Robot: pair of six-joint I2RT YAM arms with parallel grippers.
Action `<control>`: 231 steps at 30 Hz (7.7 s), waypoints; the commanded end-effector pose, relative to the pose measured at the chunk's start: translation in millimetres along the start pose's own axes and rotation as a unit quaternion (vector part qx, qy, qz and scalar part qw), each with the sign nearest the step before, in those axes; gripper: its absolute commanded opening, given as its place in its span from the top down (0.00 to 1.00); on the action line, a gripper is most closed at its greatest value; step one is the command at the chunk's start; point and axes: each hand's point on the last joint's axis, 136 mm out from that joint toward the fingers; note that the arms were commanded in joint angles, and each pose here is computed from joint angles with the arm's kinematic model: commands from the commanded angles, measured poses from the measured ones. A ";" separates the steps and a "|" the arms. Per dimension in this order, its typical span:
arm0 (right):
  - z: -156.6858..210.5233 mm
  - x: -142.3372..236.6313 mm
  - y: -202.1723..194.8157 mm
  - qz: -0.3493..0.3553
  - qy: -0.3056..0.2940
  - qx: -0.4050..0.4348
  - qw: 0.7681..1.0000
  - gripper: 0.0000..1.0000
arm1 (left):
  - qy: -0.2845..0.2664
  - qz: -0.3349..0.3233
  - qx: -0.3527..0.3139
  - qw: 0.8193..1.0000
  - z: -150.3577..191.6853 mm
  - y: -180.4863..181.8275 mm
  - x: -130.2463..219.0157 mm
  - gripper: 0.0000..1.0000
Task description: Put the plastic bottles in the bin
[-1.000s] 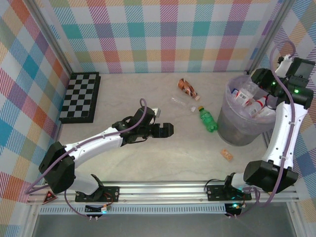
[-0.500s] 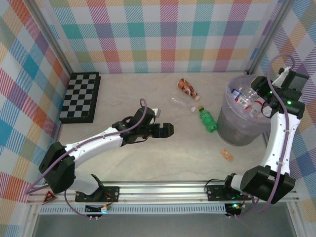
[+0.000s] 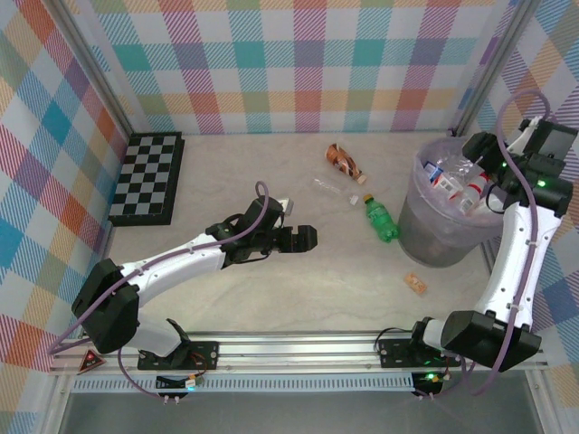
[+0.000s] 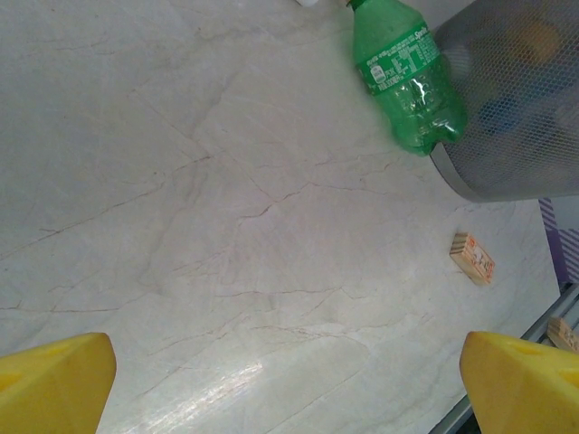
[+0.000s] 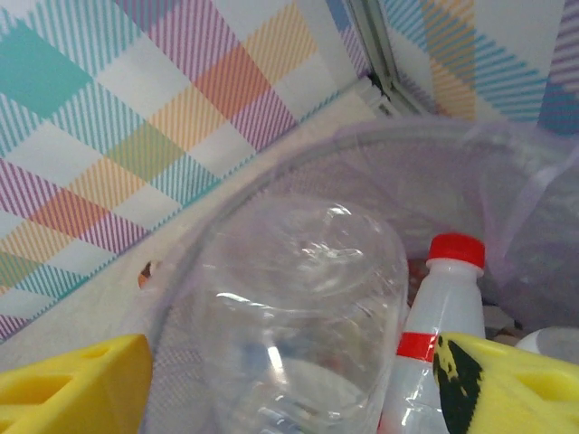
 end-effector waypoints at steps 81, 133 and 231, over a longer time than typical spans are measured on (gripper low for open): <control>54.5 28.8 72.9 -0.117 0.055 0.078 0.989 0.23 | -0.087 -0.030 0.391 0.916 -158.0 52.5 -208.1 0.10; 171.1 49.5 167.1 -0.319 0.220 0.220 0.895 0.22 | -0.138 0.081 0.210 0.965 -187.1 -6.9 -64.0 0.51; -1.1 31.3 2.4 0.007 0.060 0.008 0.998 0.60 | -0.094 0.009 0.162 0.982 -98.9 53.3 81.2 0.13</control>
Point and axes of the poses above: each hand's point on the last joint's axis, 136 mm out from that joint toward the fingers, its own x axis back along the fingers, its own y axis along the line the jaws close on, z = x × y, and after that the axes turned 1 degree about x, right-handed
